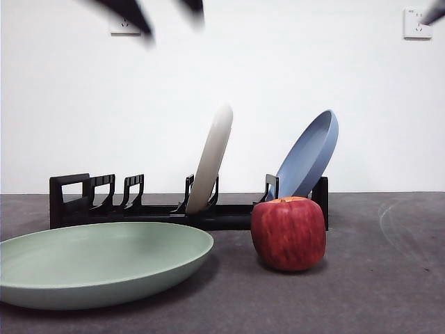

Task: Take the green plate from the plate rack,put the plate on the table,take the apple from the table,put the apple in the plate

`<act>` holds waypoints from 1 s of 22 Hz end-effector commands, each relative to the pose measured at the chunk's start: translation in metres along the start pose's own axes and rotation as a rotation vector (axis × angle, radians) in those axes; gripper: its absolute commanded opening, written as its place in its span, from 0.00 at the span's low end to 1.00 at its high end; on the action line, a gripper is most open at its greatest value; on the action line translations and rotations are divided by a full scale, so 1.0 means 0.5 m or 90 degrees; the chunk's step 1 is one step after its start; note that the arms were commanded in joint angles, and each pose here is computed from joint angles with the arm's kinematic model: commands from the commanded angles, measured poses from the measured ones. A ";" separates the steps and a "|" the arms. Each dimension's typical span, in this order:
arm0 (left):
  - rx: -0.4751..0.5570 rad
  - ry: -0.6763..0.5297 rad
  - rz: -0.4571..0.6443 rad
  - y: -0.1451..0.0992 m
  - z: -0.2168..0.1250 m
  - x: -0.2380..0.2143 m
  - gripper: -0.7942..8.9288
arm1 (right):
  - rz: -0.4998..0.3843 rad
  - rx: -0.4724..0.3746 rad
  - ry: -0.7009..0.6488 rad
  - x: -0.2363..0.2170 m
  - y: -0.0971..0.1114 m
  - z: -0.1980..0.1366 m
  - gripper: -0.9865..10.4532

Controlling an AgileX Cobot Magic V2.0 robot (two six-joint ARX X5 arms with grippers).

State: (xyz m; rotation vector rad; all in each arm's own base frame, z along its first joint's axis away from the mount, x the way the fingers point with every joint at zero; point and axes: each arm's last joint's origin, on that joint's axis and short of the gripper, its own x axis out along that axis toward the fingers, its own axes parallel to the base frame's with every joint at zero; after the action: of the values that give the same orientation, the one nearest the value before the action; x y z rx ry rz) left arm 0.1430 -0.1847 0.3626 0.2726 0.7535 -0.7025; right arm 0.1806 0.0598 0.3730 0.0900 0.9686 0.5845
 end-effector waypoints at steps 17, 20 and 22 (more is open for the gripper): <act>0.006 -0.214 -0.136 0.069 -0.145 -0.455 0.44 | -0.036 -0.027 0.098 0.197 0.047 -0.081 0.58; 0.004 -0.222 -0.134 0.071 -0.151 -0.461 0.44 | -0.044 -0.048 0.085 0.228 0.069 -0.073 0.58; 0.003 -0.223 -0.124 0.073 -0.153 -0.461 0.44 | -0.049 -0.061 0.076 0.251 0.082 -0.069 0.58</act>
State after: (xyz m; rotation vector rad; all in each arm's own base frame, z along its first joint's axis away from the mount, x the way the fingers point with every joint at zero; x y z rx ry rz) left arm 0.0070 -0.0106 0.4720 0.0799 0.4396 -0.9166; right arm 0.1880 0.1482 0.2774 -0.0803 1.0394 0.5871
